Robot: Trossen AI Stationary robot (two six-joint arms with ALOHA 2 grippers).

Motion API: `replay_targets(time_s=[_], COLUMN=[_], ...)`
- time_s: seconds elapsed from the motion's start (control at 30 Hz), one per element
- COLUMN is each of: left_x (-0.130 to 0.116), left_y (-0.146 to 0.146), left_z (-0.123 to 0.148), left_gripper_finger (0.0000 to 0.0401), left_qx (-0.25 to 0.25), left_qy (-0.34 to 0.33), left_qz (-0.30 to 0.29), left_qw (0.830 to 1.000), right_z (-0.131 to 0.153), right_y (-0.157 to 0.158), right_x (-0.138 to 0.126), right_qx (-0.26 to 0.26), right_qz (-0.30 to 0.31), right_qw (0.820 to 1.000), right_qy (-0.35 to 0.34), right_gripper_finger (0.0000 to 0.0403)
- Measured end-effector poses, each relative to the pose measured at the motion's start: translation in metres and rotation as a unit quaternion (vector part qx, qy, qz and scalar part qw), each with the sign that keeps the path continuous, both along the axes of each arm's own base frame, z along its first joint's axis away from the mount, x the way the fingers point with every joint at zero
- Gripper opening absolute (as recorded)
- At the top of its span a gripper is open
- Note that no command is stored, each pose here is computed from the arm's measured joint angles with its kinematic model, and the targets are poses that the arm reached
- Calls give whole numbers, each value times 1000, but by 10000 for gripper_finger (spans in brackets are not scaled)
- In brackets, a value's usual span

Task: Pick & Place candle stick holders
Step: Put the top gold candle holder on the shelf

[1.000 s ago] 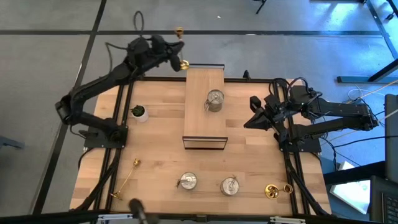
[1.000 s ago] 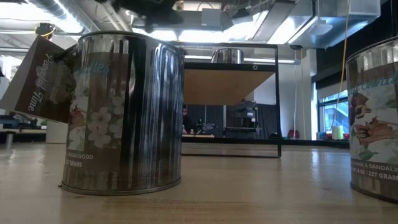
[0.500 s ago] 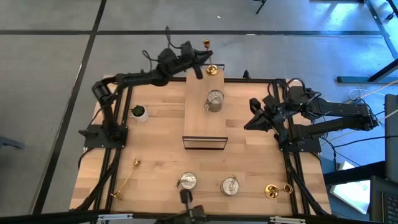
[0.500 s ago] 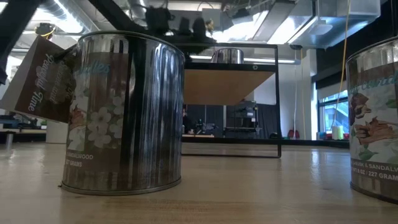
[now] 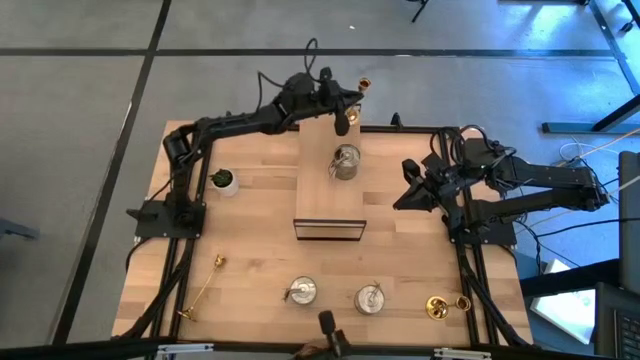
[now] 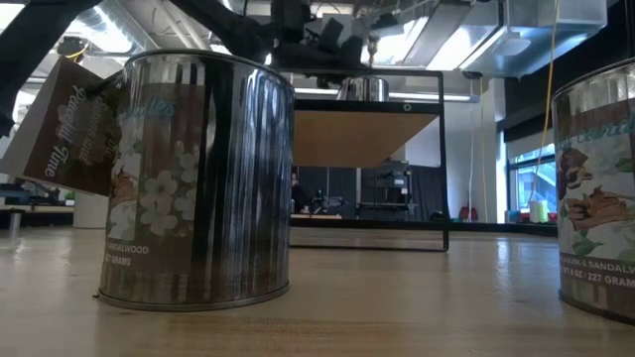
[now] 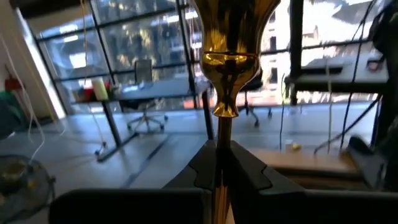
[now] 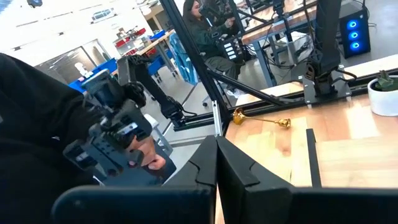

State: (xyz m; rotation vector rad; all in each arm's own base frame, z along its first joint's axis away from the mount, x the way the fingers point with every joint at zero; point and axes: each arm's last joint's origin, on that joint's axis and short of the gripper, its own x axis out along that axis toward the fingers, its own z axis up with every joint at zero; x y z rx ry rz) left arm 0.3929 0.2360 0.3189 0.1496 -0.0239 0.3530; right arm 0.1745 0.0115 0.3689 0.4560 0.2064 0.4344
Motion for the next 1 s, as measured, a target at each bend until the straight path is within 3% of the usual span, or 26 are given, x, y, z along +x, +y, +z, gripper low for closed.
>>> replay_targets(time_s=[0.23,0.5,1.0], left_x=[-13,2,-2], left_y=[26,18,17], left_z=[-6,-18,-36], left_gripper_finger=[12,12,12], left_qx=[-55,-59,-93], left_qy=[-18,-41,-43], left_qz=[20,12,36], left_qw=[998,997,994], right_z=[0,1,0], right_y=[-1,-3,-2], right_x=[0,-1,-2], right_qx=[0,0,-1], right_qz=[-2,-7,-3], right_qw=[1000,1000,1000], right_qy=[0,-2,0], right_gripper_finger=[3,3,3])
